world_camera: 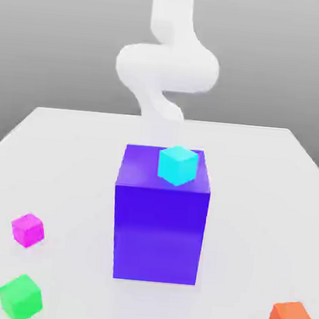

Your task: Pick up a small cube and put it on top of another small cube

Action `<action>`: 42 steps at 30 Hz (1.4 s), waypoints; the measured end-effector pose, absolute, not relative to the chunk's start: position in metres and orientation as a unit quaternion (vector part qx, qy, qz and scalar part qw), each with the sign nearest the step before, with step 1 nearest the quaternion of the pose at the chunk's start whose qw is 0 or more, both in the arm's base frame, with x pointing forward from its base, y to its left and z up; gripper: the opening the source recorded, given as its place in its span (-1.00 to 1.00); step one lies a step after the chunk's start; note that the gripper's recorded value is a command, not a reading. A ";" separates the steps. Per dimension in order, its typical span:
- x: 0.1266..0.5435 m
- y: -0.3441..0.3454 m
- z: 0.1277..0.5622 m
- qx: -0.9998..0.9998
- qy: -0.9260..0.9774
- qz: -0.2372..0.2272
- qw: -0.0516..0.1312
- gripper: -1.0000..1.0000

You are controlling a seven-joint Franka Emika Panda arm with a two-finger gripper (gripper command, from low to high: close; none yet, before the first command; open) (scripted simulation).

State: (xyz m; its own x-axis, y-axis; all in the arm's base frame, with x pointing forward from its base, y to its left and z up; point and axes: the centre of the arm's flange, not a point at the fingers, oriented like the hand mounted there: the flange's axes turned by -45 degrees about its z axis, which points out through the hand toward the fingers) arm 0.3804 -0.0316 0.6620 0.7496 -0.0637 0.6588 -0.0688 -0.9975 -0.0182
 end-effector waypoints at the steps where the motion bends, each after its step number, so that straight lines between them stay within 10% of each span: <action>1: 0.393 -0.046 0.639 0.941 -0.048 0.335 0.006 0.00; 11: 0.418 -0.186 0.416 0.968 -0.176 0.177 0.015 0.00; 23: 0.290 -0.276 0.185 0.949 -0.316 0.004 0.001 0.00; 27: 0.287 -0.277 0.143 0.948 -0.318 0.000 0.002 0.00; 28: 0.286 -0.276 0.133 0.948 -0.318 0.000 0.001 -1.00; 42: 0.295 -0.275 0.190 0.947 -0.321 0.000 0.000 -1.00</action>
State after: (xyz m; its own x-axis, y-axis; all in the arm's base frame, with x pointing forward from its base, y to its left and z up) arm 0.2954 -0.2748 0.1898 0.7938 -0.6081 0.0000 -0.6081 -0.7938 -0.0002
